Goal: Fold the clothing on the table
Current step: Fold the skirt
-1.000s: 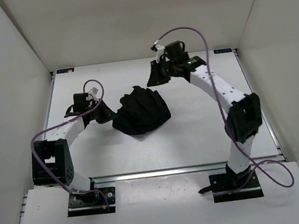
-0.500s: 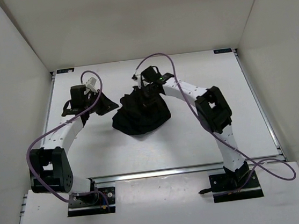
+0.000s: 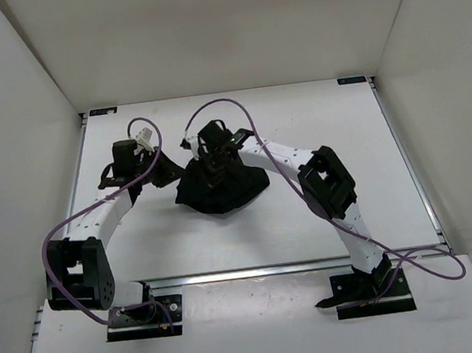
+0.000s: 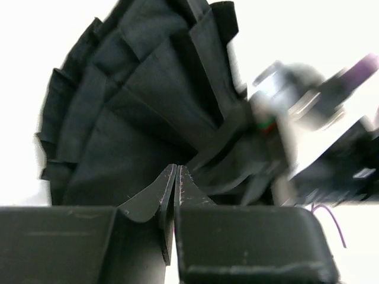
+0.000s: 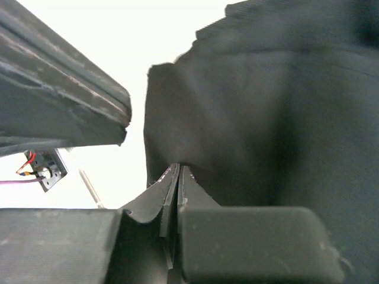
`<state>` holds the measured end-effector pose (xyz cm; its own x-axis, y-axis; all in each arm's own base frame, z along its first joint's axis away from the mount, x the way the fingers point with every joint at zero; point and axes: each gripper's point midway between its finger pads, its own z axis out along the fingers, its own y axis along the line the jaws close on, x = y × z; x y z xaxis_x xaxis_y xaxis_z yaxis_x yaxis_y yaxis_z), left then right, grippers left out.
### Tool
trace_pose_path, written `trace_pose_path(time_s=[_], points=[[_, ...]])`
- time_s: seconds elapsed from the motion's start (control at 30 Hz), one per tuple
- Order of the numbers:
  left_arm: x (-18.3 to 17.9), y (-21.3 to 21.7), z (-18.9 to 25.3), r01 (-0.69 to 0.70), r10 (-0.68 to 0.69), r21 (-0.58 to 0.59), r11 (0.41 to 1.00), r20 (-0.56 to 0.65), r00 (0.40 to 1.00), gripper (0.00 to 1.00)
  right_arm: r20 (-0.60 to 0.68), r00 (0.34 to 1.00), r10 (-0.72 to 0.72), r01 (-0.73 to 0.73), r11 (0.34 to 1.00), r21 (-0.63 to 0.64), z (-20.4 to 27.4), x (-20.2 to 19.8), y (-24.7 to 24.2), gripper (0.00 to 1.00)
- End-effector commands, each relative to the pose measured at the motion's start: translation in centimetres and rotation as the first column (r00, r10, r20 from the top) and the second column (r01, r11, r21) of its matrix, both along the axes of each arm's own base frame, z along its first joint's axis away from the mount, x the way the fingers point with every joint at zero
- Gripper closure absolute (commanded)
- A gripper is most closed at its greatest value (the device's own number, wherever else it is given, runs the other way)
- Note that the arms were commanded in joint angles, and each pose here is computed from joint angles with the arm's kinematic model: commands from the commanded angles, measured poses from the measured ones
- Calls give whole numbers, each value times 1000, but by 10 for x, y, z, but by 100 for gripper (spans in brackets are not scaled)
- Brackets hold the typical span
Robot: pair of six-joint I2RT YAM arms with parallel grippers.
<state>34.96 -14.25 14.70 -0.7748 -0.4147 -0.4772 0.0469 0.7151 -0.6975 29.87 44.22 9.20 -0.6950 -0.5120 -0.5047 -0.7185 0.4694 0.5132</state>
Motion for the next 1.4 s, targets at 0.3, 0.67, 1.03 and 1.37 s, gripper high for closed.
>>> trace_pose_path(time_s=[0.3,0.67,1.03,1.37], points=[[-4,-56,28,120,-114,-45,992,115,987,85,258,899,-355,304,928,216,152,112,-118,100],[-68,-96,-77,242,-233,78,967,-104,967,100,86,922,-378,369,924,103,50,111,-154,100],[-26,-80,-37,215,-213,89,972,-29,977,81,105,917,-384,384,923,22,76,132,-174,69],[-5,13,66,-38,-10,389,921,122,992,1,373,742,-557,616,786,-51,120,134,-260,52]])
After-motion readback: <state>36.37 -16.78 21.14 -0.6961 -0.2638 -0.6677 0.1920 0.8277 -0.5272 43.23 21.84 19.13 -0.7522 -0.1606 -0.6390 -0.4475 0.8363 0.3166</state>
